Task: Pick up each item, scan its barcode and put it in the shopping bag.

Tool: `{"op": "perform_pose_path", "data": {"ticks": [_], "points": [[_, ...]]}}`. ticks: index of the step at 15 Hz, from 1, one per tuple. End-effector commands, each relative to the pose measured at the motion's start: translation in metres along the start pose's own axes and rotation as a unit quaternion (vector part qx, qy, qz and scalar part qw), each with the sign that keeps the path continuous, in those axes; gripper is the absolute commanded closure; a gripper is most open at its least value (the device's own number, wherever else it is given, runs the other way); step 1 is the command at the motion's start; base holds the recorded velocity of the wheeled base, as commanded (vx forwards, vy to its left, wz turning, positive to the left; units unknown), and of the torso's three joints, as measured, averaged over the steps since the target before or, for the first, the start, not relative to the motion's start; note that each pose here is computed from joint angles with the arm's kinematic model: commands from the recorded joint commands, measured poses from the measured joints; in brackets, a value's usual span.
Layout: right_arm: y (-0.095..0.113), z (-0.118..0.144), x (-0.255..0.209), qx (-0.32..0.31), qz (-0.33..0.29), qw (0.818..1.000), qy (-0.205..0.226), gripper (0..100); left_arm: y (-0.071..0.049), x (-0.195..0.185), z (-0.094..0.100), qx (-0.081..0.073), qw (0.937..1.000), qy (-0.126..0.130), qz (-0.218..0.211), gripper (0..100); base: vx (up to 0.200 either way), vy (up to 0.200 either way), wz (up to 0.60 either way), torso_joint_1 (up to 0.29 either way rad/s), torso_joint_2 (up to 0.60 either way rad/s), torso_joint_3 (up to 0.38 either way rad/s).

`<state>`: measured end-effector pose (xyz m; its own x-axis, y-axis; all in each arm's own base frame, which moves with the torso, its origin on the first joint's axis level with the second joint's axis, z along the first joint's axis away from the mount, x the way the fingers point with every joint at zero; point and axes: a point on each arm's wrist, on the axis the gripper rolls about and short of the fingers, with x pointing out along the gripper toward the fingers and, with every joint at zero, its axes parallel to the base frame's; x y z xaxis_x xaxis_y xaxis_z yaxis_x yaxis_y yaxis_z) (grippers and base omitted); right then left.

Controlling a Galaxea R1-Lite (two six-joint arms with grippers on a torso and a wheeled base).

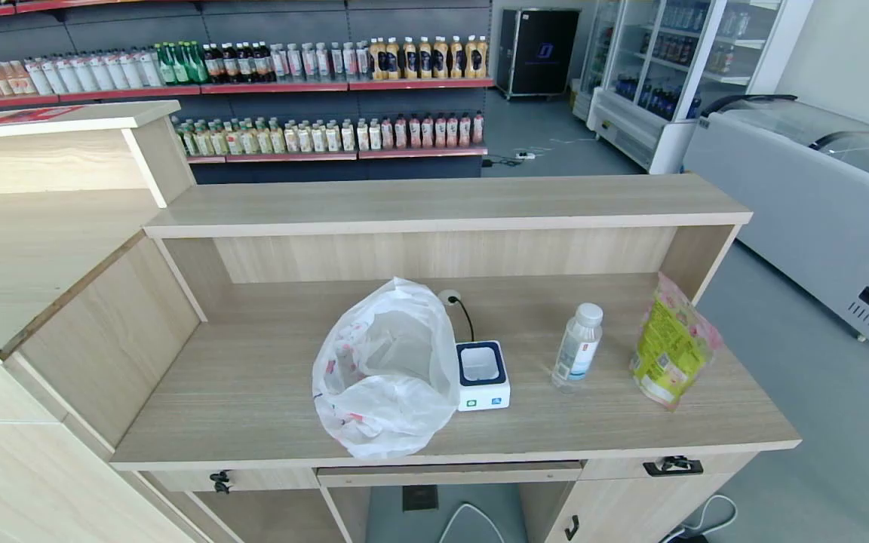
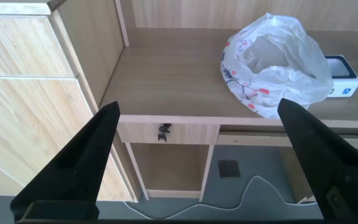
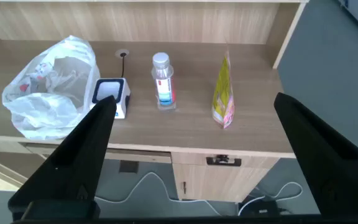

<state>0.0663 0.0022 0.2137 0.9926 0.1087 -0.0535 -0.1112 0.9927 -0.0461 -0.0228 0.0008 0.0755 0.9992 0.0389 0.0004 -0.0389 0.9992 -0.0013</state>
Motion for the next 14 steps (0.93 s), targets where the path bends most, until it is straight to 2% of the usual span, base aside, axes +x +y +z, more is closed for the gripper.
{"op": "perform_pose_path", "data": {"ticks": [1, 4, 8, 10, 14], "points": [[-0.017, -0.009, 0.138, 0.001, 0.004, 0.997, 0.074, 0, 0.000, 0.000, 0.000, -0.001, 1.0000, 0.000, 0.000, 0, 0.000, 0.000, 0.00, 0.000, 0.00, 0.000], [-0.016, -0.038, 0.170, -0.005, 0.014, 0.994, 0.109, 0, 0.000, 0.000, 0.000, -0.001, 1.0000, 0.000, 0.001, 0, 0.000, 0.000, 0.00, 0.000, 0.00, 0.000], [-0.013, -0.065, 0.183, -0.010, 0.022, 0.991, 0.135, 0, 0.000, 0.000, 0.000, 0.000, 1.0000, 0.000, 0.000, 0, 0.000, 0.000, 0.00, 0.000, 0.00, 0.000], [-0.014, -0.088, 0.187, -0.018, 0.019, 0.987, 0.156, 0, 0.000, 0.000, 0.000, 0.000, 1.0000, 0.000, 0.001, 0, 0.000, 0.000, 0.00, 0.000, 0.00, 0.000], [-0.016, -0.108, 0.197, -0.026, -0.008, 0.983, 0.180, 0, 0.000, 0.000, 0.000, 0.000, 1.0000, 0.000, 0.000, 0, 0.000, 0.000, 0.00, 0.000, 0.00, 0.000]]}}
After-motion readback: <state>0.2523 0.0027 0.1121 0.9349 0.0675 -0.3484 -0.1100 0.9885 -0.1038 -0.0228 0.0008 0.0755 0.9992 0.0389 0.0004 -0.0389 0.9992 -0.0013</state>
